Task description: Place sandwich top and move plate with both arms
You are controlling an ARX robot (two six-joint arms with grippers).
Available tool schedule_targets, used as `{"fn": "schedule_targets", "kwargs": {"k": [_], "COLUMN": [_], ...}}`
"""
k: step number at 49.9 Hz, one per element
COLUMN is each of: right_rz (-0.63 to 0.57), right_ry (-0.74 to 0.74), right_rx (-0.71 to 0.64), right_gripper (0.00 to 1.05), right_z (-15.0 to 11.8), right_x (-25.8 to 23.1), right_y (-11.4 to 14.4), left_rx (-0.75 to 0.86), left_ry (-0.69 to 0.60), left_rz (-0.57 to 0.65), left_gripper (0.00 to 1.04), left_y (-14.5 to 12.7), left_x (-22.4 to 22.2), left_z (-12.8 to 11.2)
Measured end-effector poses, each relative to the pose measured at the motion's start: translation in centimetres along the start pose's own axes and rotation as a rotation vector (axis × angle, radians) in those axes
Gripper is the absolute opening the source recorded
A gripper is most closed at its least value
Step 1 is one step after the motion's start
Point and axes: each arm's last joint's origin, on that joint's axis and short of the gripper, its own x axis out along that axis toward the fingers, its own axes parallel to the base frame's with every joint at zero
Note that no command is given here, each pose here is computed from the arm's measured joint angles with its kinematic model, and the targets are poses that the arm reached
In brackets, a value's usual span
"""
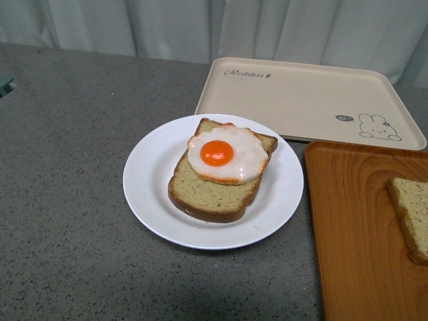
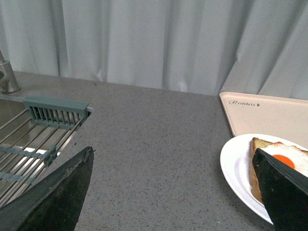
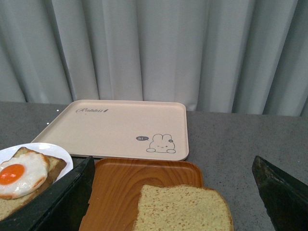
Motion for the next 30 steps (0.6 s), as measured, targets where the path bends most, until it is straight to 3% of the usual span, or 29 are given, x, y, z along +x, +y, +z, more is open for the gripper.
{"fn": "schedule_targets", "kwargs": {"k": [30], "right_rz": [0.000], "right_ry": [0.000], "right_rx": [0.000], "right_gripper": [0.96], "right_z": [0.00], "right_x": [0.00], "right_y": [0.00], "left_rx": [0.000], "left_ry": [0.000], "left_rz": [0.000], "left_gripper": [0.98], "left_y": [0.00], "left_x": [0.00], "left_z": [0.00]}}
